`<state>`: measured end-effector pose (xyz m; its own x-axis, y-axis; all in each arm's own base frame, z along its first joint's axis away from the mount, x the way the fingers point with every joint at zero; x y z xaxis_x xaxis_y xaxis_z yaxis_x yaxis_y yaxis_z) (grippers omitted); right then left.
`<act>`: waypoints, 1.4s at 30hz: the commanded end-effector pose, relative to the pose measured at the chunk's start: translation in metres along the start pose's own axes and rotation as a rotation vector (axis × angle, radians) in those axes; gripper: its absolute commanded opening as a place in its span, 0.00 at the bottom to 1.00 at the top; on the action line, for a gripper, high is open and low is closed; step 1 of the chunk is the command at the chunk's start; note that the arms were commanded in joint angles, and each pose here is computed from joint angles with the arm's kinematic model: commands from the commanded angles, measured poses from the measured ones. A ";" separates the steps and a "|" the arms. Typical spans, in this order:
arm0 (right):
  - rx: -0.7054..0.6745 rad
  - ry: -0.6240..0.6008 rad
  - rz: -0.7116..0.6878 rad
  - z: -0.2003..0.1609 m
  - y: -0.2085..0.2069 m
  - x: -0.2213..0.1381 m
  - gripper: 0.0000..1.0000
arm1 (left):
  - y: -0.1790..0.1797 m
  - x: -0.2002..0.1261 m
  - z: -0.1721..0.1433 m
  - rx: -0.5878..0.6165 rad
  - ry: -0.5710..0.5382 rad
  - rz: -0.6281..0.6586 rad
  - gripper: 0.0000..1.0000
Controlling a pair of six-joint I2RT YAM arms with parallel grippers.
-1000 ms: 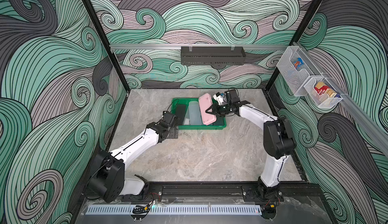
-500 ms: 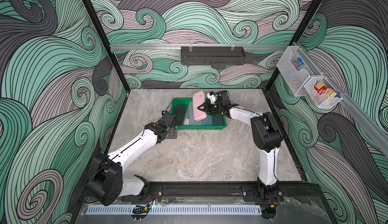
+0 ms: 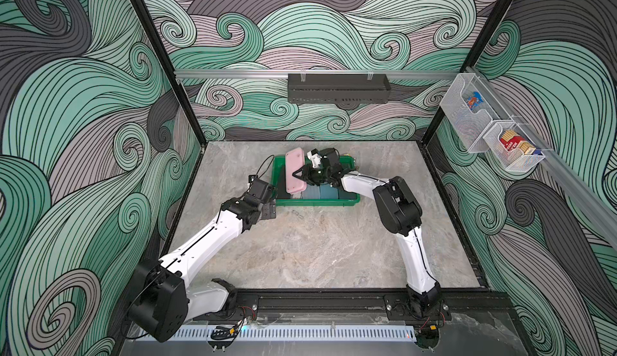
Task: Put the pencil case into the storage box
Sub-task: Place the pencil case at the storage box.
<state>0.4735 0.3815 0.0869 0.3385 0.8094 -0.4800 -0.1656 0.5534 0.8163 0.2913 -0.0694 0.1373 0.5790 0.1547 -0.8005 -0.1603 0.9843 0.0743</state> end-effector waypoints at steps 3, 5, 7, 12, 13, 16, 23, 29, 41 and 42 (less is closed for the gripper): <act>0.000 -0.104 0.023 0.020 0.014 0.005 0.05 | 0.002 0.001 0.000 -0.011 -0.005 0.006 0.99; 0.010 -0.112 0.026 0.019 0.013 0.010 0.05 | 0.003 0.001 0.000 -0.012 -0.006 0.005 0.99; 0.021 -0.128 0.022 0.020 0.012 0.012 0.05 | 0.003 0.002 -0.001 -0.012 -0.005 0.007 0.99; 0.041 -0.110 0.020 0.014 0.015 0.024 0.05 | 0.003 0.002 -0.002 -0.012 -0.007 0.002 0.99; 0.042 -0.108 0.017 0.011 0.016 0.025 0.05 | 0.002 0.002 -0.002 -0.012 -0.005 0.000 0.99; 0.057 -0.089 0.019 0.005 0.018 0.030 0.05 | 0.002 0.001 -0.002 -0.013 -0.006 0.000 0.99; 0.071 -0.057 -0.039 -0.012 0.010 0.025 0.07 | 0.003 0.002 -0.004 -0.013 -0.006 -0.006 0.99; 0.058 -0.037 -0.111 -0.022 0.002 0.013 0.99 | 0.003 0.002 -0.004 -0.010 -0.006 -0.005 0.99; -0.037 -0.036 -0.102 -0.014 0.037 -0.027 0.99 | 0.003 0.002 -0.005 -0.011 -0.006 -0.009 0.99; -0.042 -0.031 -0.085 -0.013 0.042 -0.028 0.99 | 0.003 0.002 -0.005 -0.010 -0.004 -0.008 0.99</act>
<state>0.4446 0.3834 0.1030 0.3841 0.7232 -0.5739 -0.1195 0.6553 0.7458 0.2883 -0.0684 0.1292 0.5740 0.1530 -0.8045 -0.1581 0.9846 0.0745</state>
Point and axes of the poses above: each gripper's point midway between its finger pads, its own x axis out along the fingers, its own y axis along the line the jaws close on, z = x × y, the point moved 1 cm from there along -x, back along the fingers, and after that the axes turned 1 degree about -x, right-handed, at the moved point
